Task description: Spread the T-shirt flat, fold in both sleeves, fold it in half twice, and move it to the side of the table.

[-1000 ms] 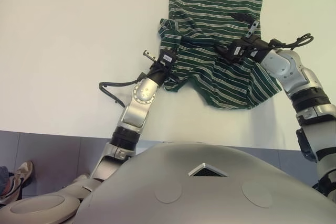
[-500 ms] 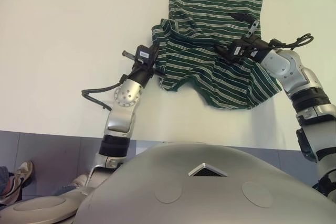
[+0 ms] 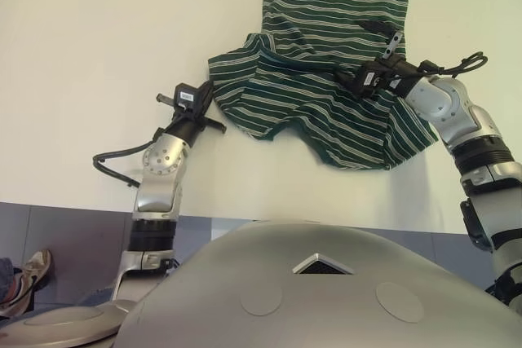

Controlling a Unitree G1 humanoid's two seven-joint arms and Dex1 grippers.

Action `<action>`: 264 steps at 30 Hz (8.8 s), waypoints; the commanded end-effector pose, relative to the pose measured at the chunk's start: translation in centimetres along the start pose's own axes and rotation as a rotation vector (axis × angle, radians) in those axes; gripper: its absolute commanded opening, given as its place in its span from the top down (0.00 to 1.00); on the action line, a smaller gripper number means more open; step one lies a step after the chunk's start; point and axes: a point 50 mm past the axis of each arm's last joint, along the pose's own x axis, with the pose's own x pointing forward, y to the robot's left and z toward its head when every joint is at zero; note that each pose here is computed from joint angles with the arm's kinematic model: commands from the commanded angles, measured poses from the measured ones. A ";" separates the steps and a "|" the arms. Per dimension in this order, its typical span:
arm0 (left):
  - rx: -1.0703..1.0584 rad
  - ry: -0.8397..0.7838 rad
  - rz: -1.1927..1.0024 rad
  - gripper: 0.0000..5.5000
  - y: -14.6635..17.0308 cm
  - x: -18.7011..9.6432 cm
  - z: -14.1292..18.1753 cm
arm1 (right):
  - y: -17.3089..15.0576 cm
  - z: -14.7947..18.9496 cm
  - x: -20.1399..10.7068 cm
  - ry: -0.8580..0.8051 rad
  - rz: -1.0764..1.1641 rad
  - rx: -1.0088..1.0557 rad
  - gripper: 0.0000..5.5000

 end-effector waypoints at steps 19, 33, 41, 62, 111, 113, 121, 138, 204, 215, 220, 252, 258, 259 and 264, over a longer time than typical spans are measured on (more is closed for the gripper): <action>0.173 -0.593 0.046 0.26 1.4 -1.4 7.3 | -0.1 4.3 -3.8 -0.358 -0.108 0.374 0.02; 1.264 -0.248 -0.164 0.03 2.6 3.8 2.2 | -1.1 3.7 -7.8 -0.372 -0.071 0.448 0.02; 1.469 -0.142 -0.464 0.03 2.3 1.1 -0.2 | -0.5 3.2 -8.2 -0.340 -0.015 0.444 0.02; 1.410 0.024 -0.692 0.03 4.8 -6.6 1.2 | 3.2 -2.2 -13.5 0.013 0.278 0.433 0.02; 1.066 -0.225 -0.630 0.03 6.2 -10.0 5.3 | -0.2 -1.4 -14.9 -0.065 0.057 0.428 0.02; 1.120 -0.139 -0.649 0.03 6.7 -10.1 4.2 | -0.3 -1.4 -15.0 -0.068 0.048 0.430 0.02; 1.231 -0.035 -0.679 0.03 6.4 -9.3 2.0 | -0.5 -1.2 -14.8 -0.094 0.037 0.442 0.02; 1.285 -0.068 -0.681 0.40 5.6 -6.8 1.0 | -0.6 -0.7 -14.4 -0.132 0.033 0.454 0.02; 1.036 -0.509 -0.757 1.00 -4.7 -1.5 3.8 | -0.5 0.4 -13.4 -0.182 0.034 0.437 0.02; 1.060 -0.438 -0.750 1.00 -5.1 0.1 2.2 | -0.5 0.9 -13.2 -0.199 0.042 0.437 0.02; 0.992 -0.452 -0.794 1.00 -5.6 0.2 2.1 | -0.5 0.9 -13.2 -0.207 0.044 0.447 0.02; 0.759 -0.605 -0.537 0.57 -3.2 -1.2 5.6 | -0.2 -3.8 -21.8 0.432 0.168 0.193 0.02; 0.747 -0.605 -0.526 0.57 -3.1 -1.3 5.6 | 0.5 -3.9 -22.5 0.446 0.201 0.227 0.02; 0.745 -0.604 -0.524 0.57 -3.1 -1.3 5.5 | 0.6 -4.0 -22.5 0.448 0.214 0.229 0.02; 0.746 -0.605 -0.524 0.56 -3.1 -1.3 5.5 | 1.4 -3.5 -21.4 0.388 0.252 0.244 0.05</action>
